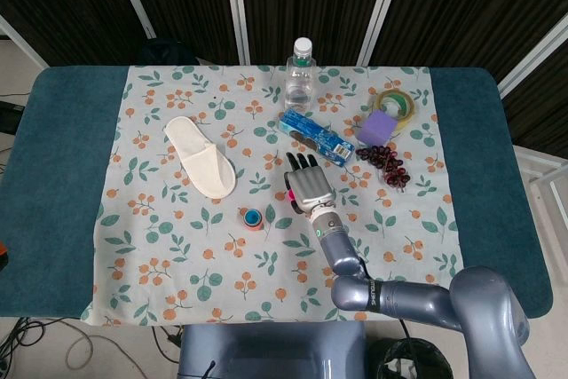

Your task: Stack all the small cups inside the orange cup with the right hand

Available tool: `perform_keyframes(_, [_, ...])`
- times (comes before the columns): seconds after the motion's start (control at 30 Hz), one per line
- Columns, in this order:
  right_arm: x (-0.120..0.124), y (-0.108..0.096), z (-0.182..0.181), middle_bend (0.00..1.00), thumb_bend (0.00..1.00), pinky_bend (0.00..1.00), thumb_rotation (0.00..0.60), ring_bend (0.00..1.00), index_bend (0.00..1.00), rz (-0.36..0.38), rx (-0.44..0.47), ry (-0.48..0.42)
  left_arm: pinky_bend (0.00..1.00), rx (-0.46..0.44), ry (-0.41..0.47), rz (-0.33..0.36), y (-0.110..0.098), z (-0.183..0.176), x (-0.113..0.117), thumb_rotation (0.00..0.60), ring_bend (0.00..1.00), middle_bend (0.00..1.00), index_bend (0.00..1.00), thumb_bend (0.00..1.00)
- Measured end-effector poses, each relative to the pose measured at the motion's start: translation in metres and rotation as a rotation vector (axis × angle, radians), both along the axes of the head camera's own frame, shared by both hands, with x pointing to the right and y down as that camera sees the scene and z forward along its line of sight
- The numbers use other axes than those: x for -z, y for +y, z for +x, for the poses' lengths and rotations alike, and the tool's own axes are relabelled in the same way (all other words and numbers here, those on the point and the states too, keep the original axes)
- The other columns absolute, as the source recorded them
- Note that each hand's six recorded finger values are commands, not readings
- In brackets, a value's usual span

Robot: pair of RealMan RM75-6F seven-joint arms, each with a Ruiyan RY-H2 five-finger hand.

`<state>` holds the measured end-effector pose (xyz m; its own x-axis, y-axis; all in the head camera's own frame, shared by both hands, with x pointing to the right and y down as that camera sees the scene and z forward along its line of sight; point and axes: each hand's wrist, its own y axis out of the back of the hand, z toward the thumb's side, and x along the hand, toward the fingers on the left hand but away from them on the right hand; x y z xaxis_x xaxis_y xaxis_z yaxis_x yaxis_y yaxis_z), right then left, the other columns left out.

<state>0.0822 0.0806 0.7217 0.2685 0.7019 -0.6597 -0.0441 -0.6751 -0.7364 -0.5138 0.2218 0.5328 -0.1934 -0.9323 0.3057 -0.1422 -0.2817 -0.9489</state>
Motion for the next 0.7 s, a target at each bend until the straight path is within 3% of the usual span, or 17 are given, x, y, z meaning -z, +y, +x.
perform_keyframes(0.4, [0.005,-0.003,0.000,0.00,0.42,0.11,0.600,0.02,0.53,0.014,0.000,-0.019,0.00,0.002,0.003,0.000,0.000,0.000,0.000,0.600,0.00,0.00,0.13,0.73])
perform_keyframes(0.7, [0.033,0.003,-0.009,0.00,0.42,0.11,0.600,0.02,0.53,0.016,0.047,-0.072,0.00,0.002,0.004,0.002,0.000,0.000,0.000,0.600,0.00,0.00,0.13,0.73])
